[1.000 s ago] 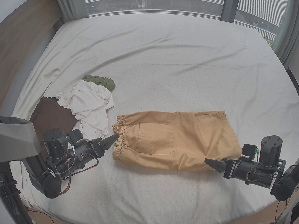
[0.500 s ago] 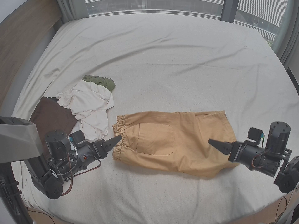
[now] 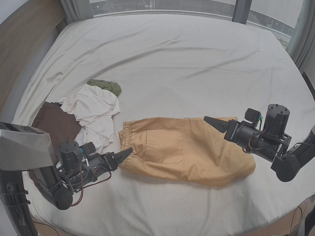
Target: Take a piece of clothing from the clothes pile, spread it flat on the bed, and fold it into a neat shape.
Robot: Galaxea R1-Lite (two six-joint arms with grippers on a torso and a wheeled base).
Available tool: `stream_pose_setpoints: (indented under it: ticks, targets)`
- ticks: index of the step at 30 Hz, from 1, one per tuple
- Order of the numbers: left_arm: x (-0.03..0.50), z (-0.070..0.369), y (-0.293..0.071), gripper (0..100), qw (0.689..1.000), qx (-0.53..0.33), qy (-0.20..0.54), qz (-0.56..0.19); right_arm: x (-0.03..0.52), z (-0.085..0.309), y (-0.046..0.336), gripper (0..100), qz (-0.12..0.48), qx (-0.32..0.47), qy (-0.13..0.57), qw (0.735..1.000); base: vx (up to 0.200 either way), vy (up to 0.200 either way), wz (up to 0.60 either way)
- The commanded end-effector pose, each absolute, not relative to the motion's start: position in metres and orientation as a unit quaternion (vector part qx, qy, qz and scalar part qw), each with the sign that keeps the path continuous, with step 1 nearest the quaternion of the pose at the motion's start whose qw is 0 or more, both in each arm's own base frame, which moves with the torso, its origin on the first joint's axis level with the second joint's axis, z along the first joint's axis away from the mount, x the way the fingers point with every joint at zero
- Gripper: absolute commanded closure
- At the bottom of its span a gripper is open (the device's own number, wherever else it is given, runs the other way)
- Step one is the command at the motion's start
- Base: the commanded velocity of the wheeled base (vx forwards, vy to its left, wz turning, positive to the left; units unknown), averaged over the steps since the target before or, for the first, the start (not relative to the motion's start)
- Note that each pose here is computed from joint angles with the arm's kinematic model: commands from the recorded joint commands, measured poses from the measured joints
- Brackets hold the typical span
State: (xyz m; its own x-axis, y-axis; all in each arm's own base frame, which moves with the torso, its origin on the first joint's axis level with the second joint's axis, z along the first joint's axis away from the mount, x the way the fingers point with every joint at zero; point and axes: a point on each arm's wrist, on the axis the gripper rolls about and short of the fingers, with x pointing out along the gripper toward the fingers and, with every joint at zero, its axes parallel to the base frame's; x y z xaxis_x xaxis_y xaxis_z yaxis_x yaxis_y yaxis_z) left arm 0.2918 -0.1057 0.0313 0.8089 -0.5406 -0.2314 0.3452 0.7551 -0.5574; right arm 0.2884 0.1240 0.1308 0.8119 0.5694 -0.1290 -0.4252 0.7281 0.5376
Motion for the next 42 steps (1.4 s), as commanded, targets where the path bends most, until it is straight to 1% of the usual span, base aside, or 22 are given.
stream_pose_setpoints:
  ticks: [1,7,11,18,25,29,30,39,42]
  targets:
    - [0.301,0.015,-0.109,0,0.915,-0.253,0.206,-0.237,0.297,0.129,0.114,0,0.261,0.269,0.147,0.916,0.000,0.000,0.00]
    - [0.312,0.008,-0.112,0,0.917,-0.257,0.201,-0.229,0.297,0.135,0.107,0,0.268,0.277,0.136,0.912,0.000,0.000,0.00]
    - [0.329,0.000,-0.118,0,0.918,-0.270,0.189,-0.220,0.298,0.138,0.103,0,0.266,0.278,0.129,0.914,0.000,0.000,0.00]
    - [0.344,-0.010,-0.126,0,0.918,-0.272,0.178,-0.225,0.298,0.138,0.101,0,0.266,0.279,0.131,0.913,0.000,0.000,0.00]
    - [0.347,-0.003,-0.129,0,0.905,-0.316,0.175,-0.224,0.297,0.136,0.103,0,0.268,0.279,0.134,0.912,0.000,0.000,0.00]
    - [0.348,-0.003,-0.129,0,0.902,-0.324,0.176,-0.223,0.297,0.135,0.103,0,0.269,0.278,0.137,0.912,0.000,0.000,0.00]
    - [0.348,-0.003,-0.129,100,0.902,-0.324,0.176,-0.223,0.297,0.135,0.103,0,0.269,0.278,0.137,0.912,0.000,0.000,0.00]
    - [0.346,-0.002,-0.126,100,0.896,-0.344,0.182,-0.215,0.296,0.134,0.104,0,0.269,0.278,0.138,0.912,0.000,0.000,0.00]
    - [0.339,0.006,-0.121,100,0.896,-0.346,0.184,-0.211,0.297,0.133,0.104,0,0.268,0.278,0.141,0.912,0.000,0.000,0.00]
